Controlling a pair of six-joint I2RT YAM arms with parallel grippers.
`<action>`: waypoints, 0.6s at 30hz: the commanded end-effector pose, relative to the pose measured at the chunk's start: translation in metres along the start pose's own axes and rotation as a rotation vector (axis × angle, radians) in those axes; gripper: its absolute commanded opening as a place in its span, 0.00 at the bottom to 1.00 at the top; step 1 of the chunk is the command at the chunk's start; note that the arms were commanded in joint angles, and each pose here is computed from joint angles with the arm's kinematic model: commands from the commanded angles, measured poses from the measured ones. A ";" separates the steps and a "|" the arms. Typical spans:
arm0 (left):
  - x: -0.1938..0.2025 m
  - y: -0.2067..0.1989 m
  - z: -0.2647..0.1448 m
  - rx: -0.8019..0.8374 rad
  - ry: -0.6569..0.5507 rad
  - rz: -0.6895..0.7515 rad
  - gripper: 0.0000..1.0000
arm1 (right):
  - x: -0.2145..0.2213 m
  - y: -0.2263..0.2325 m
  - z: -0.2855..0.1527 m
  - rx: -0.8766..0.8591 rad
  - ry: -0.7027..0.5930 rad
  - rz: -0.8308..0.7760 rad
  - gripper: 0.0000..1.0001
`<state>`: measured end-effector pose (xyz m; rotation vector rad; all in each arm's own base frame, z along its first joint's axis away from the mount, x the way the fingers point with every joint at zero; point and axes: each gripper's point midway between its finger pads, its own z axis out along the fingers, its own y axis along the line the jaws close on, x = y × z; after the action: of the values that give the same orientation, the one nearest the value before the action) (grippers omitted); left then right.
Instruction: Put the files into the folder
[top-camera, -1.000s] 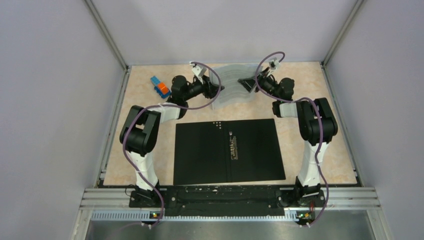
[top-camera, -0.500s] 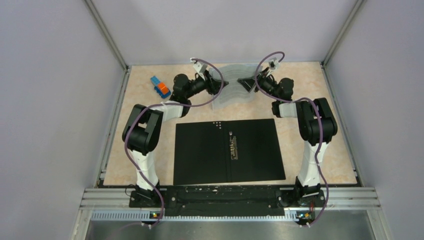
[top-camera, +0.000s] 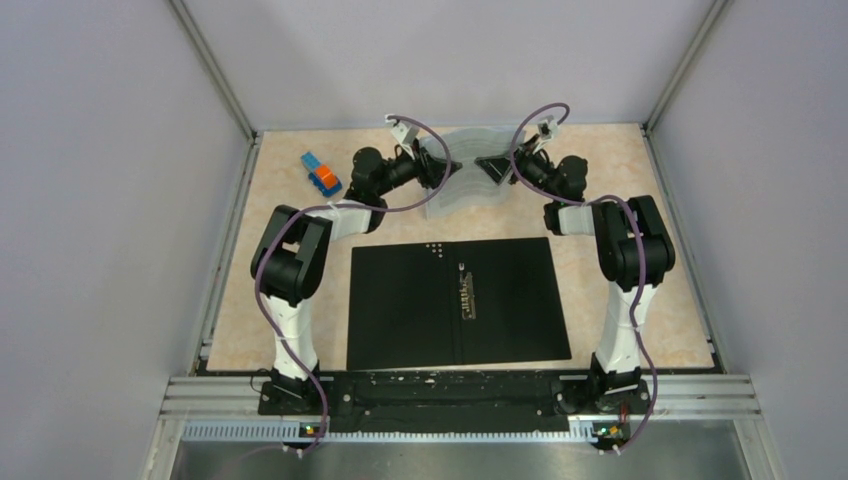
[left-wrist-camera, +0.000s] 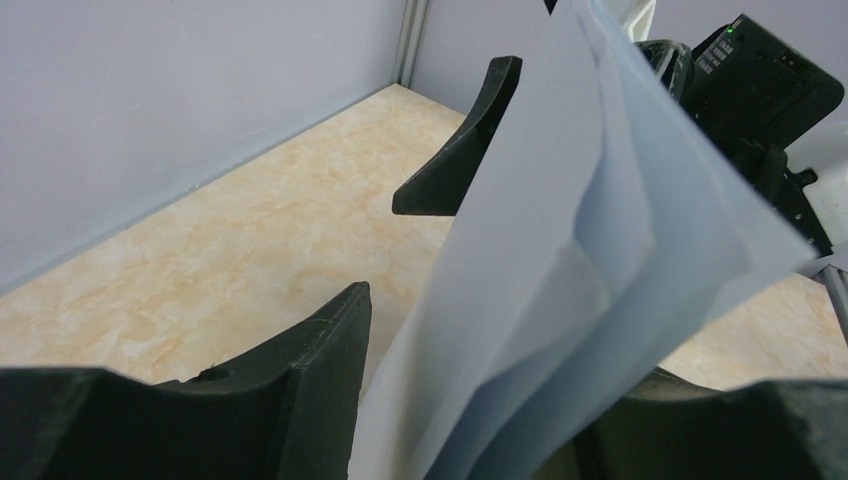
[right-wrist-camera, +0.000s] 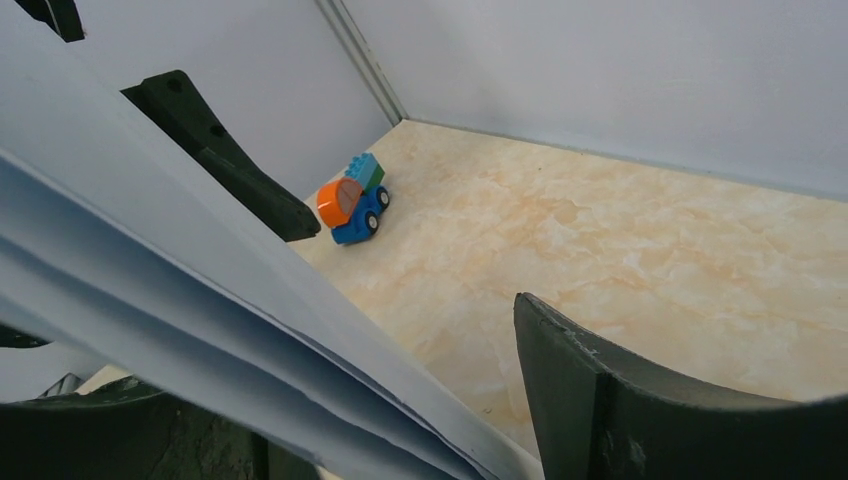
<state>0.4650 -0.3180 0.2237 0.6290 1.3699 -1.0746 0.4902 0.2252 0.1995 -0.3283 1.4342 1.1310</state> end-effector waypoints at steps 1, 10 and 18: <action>-0.026 -0.013 0.012 0.059 -0.067 0.042 0.55 | -0.024 0.007 0.000 -0.022 -0.046 -0.059 0.74; -0.020 -0.018 0.015 0.069 -0.053 0.036 0.50 | -0.023 0.009 -0.001 -0.027 -0.044 -0.052 0.75; -0.009 -0.017 0.009 0.059 -0.030 0.036 0.44 | -0.020 0.007 -0.003 -0.022 -0.035 -0.051 0.75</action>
<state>0.4579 -0.3309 0.2329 0.6533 1.3454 -1.1043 0.4919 0.2211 0.1992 -0.3207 1.4355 1.1256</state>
